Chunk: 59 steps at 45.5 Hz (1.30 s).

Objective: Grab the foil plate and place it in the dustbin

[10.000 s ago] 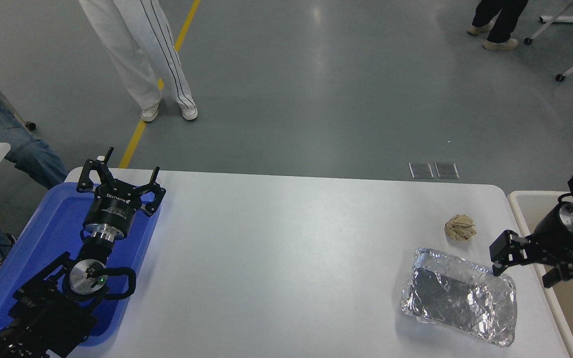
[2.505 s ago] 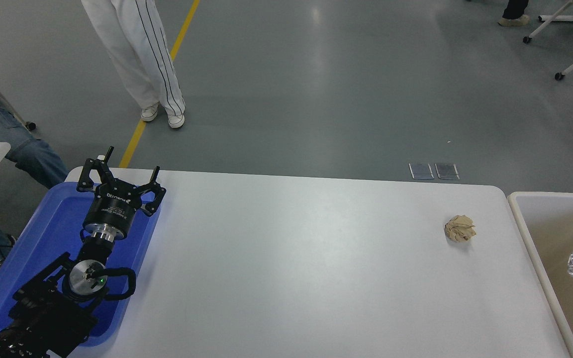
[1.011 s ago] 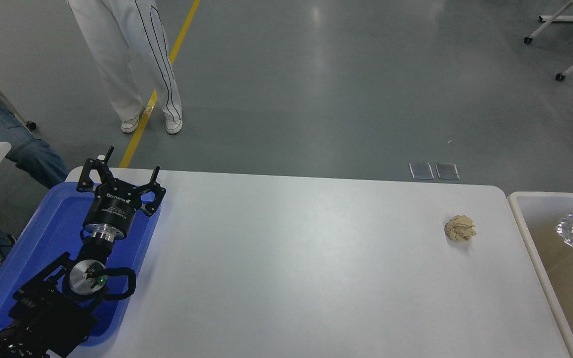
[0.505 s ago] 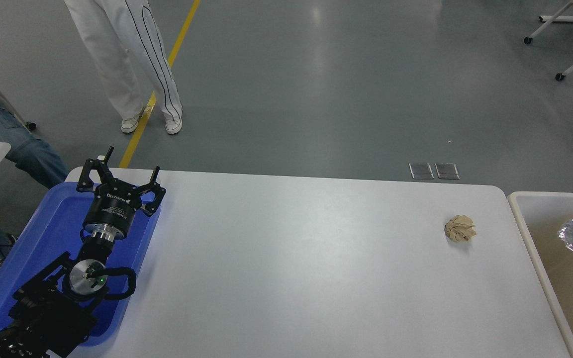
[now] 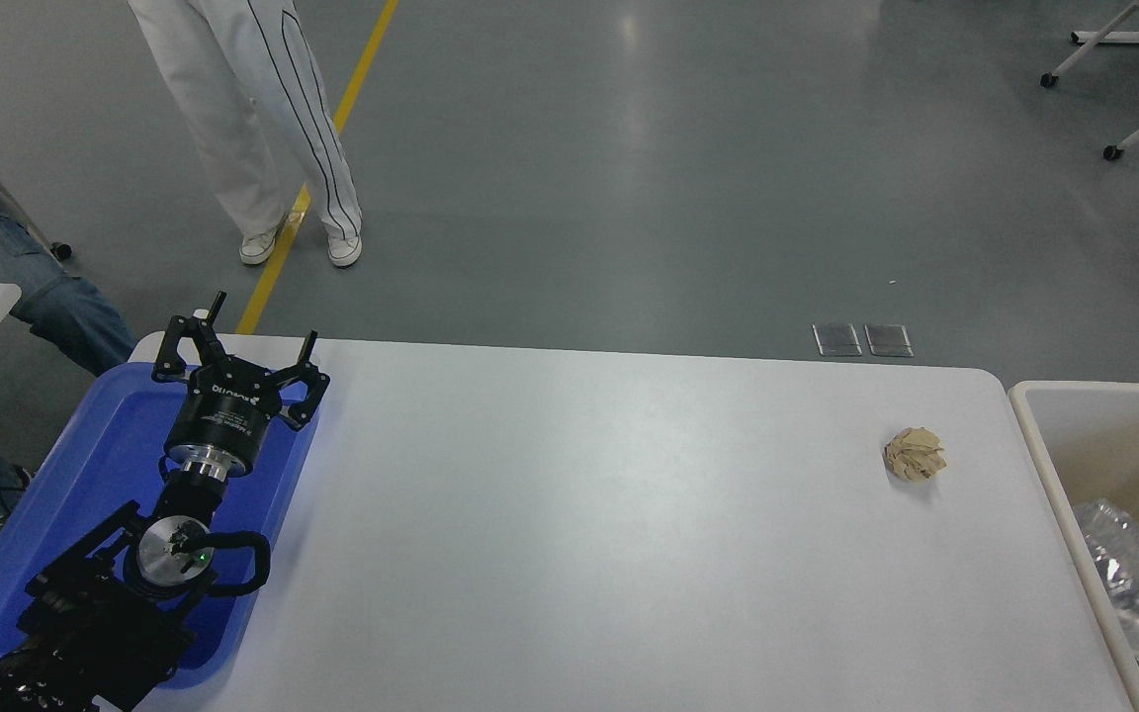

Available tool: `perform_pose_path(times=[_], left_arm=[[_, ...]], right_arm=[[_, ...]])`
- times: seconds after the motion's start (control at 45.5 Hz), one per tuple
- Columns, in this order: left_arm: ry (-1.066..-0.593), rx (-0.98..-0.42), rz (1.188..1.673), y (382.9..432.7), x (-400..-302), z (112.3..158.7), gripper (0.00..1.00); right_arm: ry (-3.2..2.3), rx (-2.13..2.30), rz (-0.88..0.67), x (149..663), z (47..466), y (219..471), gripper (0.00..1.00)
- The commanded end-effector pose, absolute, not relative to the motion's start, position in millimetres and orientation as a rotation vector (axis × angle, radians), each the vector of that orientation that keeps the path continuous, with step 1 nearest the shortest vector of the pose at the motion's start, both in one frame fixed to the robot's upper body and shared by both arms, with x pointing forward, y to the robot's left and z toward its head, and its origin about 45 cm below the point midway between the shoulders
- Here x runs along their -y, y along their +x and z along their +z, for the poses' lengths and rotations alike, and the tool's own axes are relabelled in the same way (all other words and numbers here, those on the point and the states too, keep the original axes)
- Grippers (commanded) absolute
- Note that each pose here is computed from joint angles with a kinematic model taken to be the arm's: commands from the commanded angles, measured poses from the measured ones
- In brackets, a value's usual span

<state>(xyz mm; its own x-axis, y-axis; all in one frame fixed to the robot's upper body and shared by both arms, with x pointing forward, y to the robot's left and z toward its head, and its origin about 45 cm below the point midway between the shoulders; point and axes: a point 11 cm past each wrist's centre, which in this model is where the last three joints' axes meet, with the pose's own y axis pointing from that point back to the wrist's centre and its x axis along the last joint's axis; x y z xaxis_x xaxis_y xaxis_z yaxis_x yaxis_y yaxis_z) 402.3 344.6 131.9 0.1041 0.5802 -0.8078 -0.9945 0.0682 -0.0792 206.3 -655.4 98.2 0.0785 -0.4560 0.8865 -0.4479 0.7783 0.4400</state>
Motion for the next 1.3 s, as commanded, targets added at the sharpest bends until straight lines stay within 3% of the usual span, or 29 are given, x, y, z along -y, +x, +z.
perform_pose_path(times=[0.0, 0.484, 0.813, 1.275], left_arm=[[-0.761, -0.696, 1.344, 402.3, -345.0, 131.9, 1.00], [-0.763, -0.697, 1.340, 402.5, -343.8, 132.1, 1.00], [-0.762, -0.696, 1.341, 402.5, -344.5, 132.3, 1.00], [-0.759, -0.697, 1.344, 402.3, -344.7, 131.7, 1.00]], right_arm=[[0.735, 1.543, 0.012, 657.9, 101.4, 205.7, 1.00], [0.736, 1.539, -0.004, 660.1, 100.8, 200.9, 1.00], [0.792, 1.500, -0.127, 675.7, 121.5, 173.5, 1.00], [1.105, 1.322, -0.205, 610.9, 126.0, 180.8, 1.00]])
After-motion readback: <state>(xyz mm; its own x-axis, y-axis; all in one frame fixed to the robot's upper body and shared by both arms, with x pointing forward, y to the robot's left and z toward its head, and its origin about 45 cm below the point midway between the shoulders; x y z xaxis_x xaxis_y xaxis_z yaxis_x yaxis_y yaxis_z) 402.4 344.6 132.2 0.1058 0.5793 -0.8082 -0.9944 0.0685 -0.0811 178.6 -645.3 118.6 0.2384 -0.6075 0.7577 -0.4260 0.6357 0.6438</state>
